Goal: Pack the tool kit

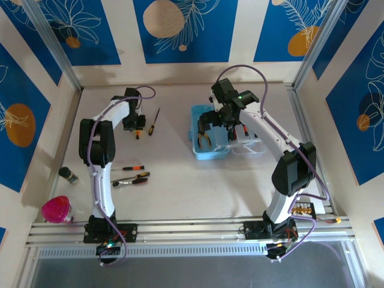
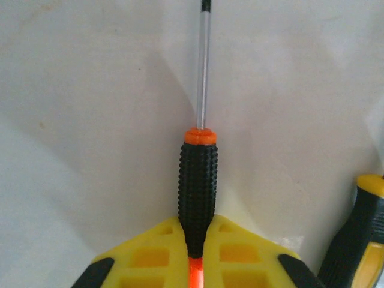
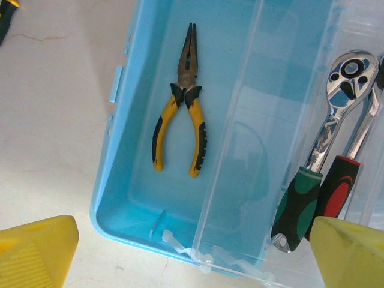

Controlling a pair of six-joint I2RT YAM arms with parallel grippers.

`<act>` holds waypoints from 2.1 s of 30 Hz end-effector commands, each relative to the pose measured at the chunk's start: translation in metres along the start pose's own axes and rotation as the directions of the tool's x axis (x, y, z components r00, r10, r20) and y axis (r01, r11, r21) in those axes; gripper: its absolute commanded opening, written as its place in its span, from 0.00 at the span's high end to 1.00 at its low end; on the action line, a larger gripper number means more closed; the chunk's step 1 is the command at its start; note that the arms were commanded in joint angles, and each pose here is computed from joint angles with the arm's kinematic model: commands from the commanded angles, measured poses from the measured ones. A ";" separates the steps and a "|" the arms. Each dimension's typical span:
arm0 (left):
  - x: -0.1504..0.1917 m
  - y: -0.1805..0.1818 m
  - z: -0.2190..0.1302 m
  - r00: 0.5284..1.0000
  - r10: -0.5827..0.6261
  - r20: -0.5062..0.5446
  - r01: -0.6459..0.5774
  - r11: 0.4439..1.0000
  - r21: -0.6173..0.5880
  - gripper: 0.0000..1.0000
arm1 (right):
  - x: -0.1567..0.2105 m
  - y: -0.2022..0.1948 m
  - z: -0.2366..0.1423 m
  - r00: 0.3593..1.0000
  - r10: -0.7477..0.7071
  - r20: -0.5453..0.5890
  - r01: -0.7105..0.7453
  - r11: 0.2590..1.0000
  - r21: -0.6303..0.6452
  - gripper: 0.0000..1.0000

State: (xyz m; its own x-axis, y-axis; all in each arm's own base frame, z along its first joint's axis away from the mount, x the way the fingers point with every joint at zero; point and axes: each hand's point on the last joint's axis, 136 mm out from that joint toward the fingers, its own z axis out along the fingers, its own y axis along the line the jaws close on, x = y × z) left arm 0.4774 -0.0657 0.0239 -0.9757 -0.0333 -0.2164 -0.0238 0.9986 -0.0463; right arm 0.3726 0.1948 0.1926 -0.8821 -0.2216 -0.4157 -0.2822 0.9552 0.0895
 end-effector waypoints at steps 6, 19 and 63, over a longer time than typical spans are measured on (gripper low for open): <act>0.015 -0.019 -0.025 1.000 -0.010 -0.025 0.012 0.994 0.109 1.00 | 0.001 0.005 -0.014 1.000 0.007 0.023 -0.006 0.998 -0.055 0.01; -0.007 -0.140 -0.204 0.965 -0.057 0.255 -0.111 0.793 0.598 1.00 | -0.016 0.049 -0.050 0.988 0.054 0.141 0.004 0.924 -0.383 0.01; 0.055 -0.278 -0.304 0.950 0.031 0.311 -0.290 0.455 0.842 0.76 | -0.038 0.067 -0.084 0.948 0.242 0.205 -0.058 0.767 -0.639 1.00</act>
State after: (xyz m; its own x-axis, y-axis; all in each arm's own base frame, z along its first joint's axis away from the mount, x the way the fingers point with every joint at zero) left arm 0.3790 -0.3384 0.3101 -0.8706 -0.0482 -0.4897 0.4257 0.4253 -0.7987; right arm 0.3563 0.2686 0.2849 -0.8444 0.0455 -0.5337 -0.4096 0.5873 0.6981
